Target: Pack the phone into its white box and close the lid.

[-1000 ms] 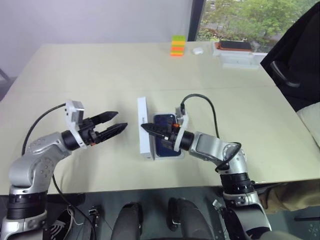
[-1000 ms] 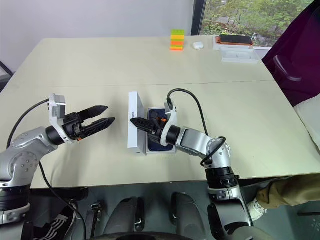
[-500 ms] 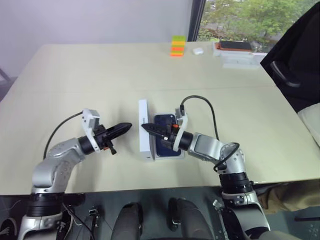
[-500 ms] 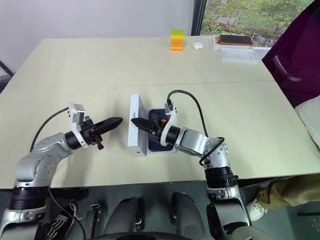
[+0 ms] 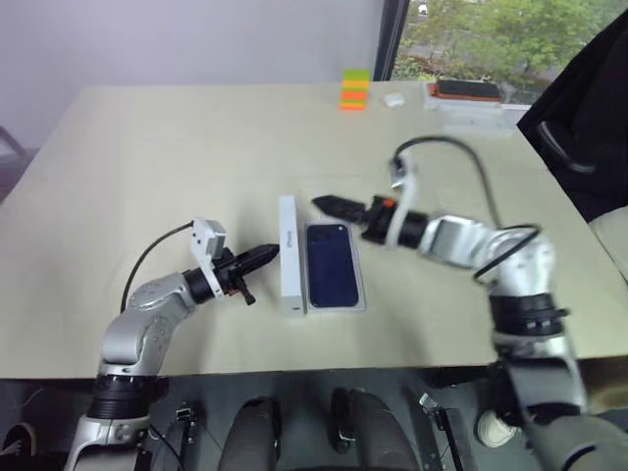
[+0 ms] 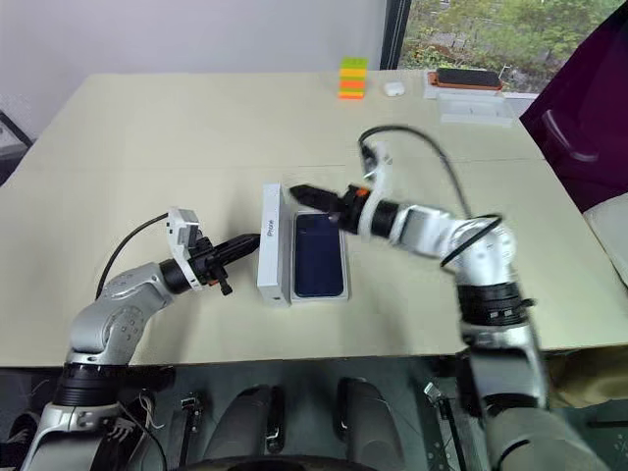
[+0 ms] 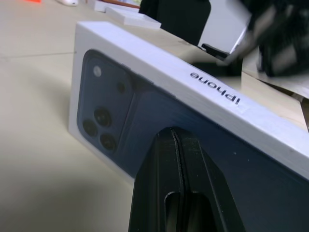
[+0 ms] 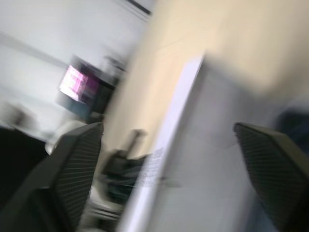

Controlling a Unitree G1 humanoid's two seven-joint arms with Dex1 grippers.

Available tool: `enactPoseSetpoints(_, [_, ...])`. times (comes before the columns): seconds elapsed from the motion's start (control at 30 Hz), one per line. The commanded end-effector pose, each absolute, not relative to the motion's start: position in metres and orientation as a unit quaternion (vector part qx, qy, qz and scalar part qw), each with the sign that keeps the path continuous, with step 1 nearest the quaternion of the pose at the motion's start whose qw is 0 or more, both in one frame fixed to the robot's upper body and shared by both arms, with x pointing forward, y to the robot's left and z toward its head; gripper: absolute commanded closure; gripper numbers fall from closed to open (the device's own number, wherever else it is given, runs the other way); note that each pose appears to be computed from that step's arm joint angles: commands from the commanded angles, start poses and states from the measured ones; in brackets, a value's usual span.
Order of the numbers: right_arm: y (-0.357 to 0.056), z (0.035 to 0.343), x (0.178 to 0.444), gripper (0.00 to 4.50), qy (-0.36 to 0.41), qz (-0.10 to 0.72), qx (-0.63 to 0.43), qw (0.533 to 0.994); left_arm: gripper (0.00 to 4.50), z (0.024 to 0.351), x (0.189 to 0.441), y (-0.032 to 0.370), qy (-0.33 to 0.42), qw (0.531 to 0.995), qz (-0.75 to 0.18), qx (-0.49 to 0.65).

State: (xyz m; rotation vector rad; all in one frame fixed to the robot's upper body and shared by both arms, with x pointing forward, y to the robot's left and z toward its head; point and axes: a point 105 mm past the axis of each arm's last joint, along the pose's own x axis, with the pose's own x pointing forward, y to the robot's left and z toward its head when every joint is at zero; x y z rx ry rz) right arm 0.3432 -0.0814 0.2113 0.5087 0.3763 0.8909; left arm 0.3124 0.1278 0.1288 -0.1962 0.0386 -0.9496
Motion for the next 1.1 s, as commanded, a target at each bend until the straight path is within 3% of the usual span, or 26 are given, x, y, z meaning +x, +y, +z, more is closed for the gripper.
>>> enactPoseSetpoints(0.03, [-0.103, 0.226, 0.352, 0.02, 0.139, 0.418, 0.202, 0.875, 4.50, 0.129, 0.310, 0.108, 0.012, 0.873, -0.478, -0.101])
enactPoseSetpoints(0.17, [-0.117, 0.218, 0.354, 0.02, 0.132, 0.411, 0.137, 0.892, 4.50, 0.127, 0.314, 0.092, 0.011, 0.866, -0.488, -0.108])
enactPoseSetpoints(0.37, [-0.127, 0.182, 0.340, 0.02, 0.131, 0.442, -0.080, 0.884, 4.50, 0.129, 0.321, 0.076, 0.004, 0.864, -0.490, -0.118])
enactPoseSetpoints(0.5, [-0.129, 0.181, 0.338, 0.02, 0.118, 0.456, -0.089, 0.878, 4.50, 0.133, 0.320, 0.091, -0.001, 0.872, -0.478, -0.105])
enactPoseSetpoints(0.6, [-0.129, 0.182, 0.340, 0.83, 0.110, 0.454, -0.083, 0.880, 4.50, 0.141, 0.319, 0.113, -0.001, 0.883, -0.459, -0.099])
enactPoseSetpoints(0.8, [-0.128, 0.178, 0.339, 3.79, 0.105, 0.460, -0.105, 0.875, 4.50, 0.137, 0.316, 0.147, 0.036, 0.901, -0.428, -0.064])
enactPoseSetpoints(0.87, [-0.126, 0.176, 0.339, 4.46, 0.105, 0.463, -0.106, 0.874, 4.50, 0.127, 0.315, 0.155, 0.065, 0.905, -0.416, -0.050])
enactPoseSetpoints(0.97, [-0.124, 0.163, 0.339, 4.46, 0.124, 0.457, -0.126, 0.872, 4.50, 0.100, 0.317, 0.148, 0.121, 0.902, -0.414, -0.012])
enactPoseSetpoints(1.1, [-0.124, 0.159, 0.340, 4.46, 0.137, 0.453, -0.124, 0.872, 4.50, 0.090, 0.321, 0.135, 0.147, 0.895, -0.422, -0.017])
